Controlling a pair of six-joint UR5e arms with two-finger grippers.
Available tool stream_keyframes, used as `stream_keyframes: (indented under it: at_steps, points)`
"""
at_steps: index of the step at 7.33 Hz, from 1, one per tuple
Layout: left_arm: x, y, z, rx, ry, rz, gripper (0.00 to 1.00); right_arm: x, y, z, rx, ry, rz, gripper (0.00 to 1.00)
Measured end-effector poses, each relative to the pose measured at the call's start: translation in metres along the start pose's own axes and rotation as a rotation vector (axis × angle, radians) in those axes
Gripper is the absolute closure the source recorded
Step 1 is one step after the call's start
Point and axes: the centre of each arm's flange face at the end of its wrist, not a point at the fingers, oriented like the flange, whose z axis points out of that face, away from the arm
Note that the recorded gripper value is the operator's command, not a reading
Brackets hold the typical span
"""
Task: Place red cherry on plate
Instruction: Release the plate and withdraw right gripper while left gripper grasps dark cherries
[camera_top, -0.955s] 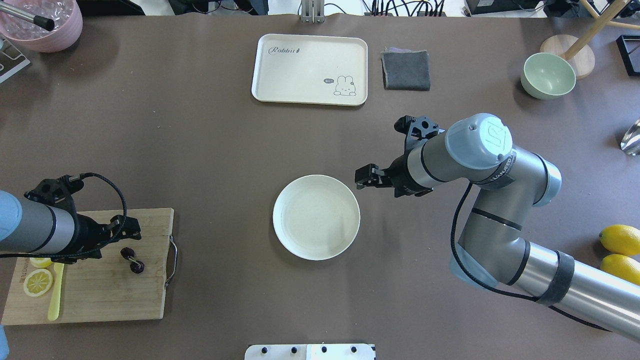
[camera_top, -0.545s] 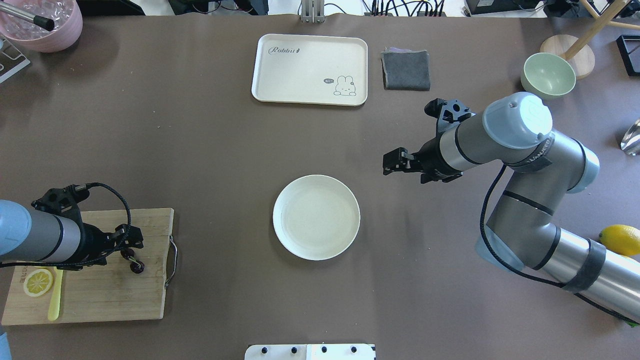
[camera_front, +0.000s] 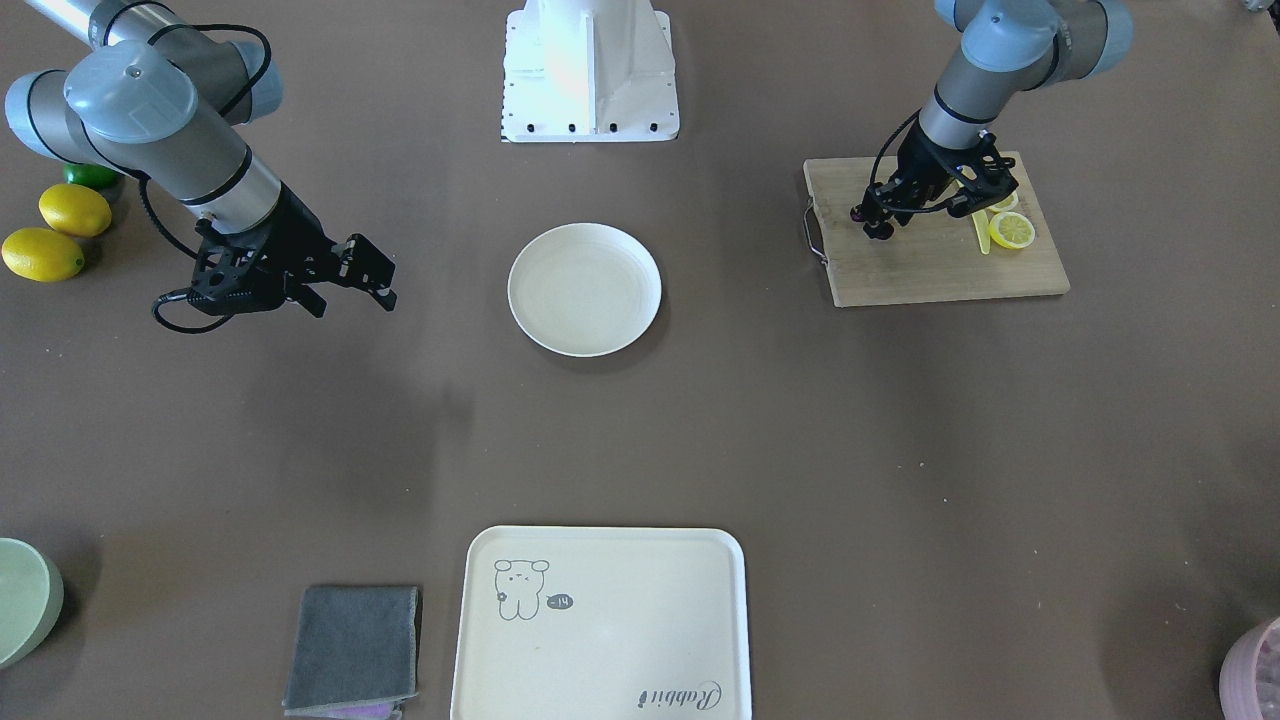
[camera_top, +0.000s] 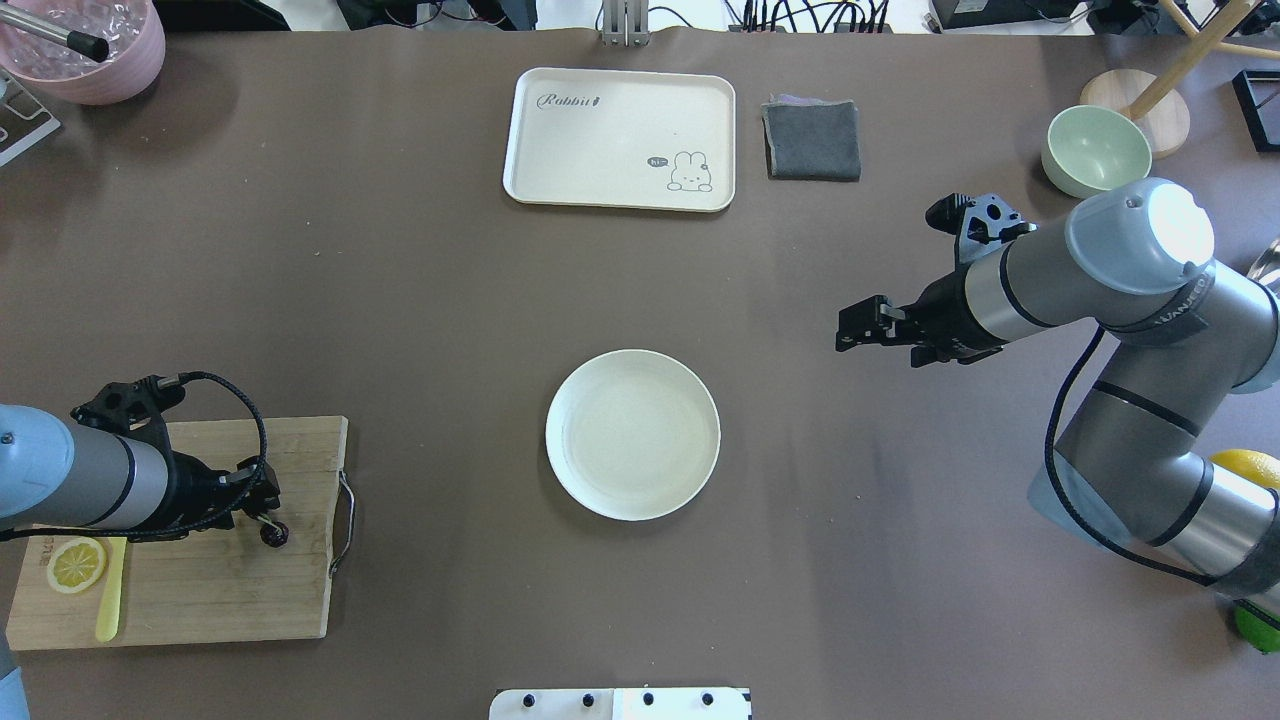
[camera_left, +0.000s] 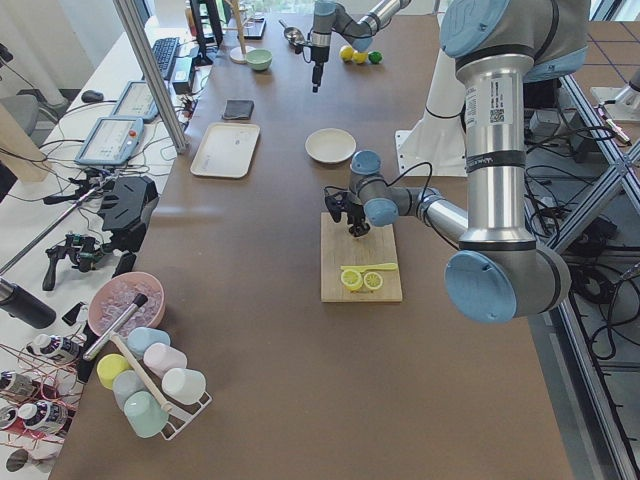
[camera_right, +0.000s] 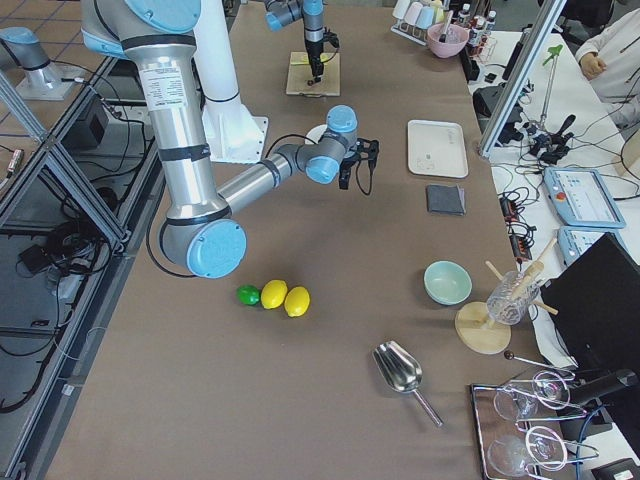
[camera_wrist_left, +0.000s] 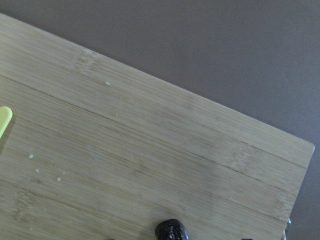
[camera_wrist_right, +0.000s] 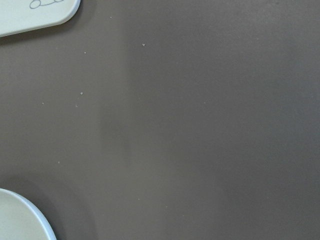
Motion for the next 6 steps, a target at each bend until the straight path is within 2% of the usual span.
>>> stream_keyframes:
  at_steps: [1, 2, 4, 6]
  points:
    - [-0.0002, 0.0001, 0.0012, -0.001, -0.002, 0.001, 0.77, 0.0055, 0.0007, -0.0032, -0.002, 0.002, -0.003, 0.00]
    - [0.0003, 0.0004, 0.0013, -0.001, -0.001, 0.001, 0.90, 0.0085, 0.0007, -0.0063, -0.006, 0.000, -0.004, 0.00]
    - [0.0005, 0.0003, 0.0020, -0.001, -0.001, 0.001, 1.00, 0.0117, 0.0015, -0.0088, -0.013, -0.002, -0.003, 0.00]
    - [0.0023, 0.0001, 0.0001, 0.000, 0.003, 0.001, 1.00, 0.0153, 0.0034, -0.0130, -0.020, -0.005, -0.001, 0.00]
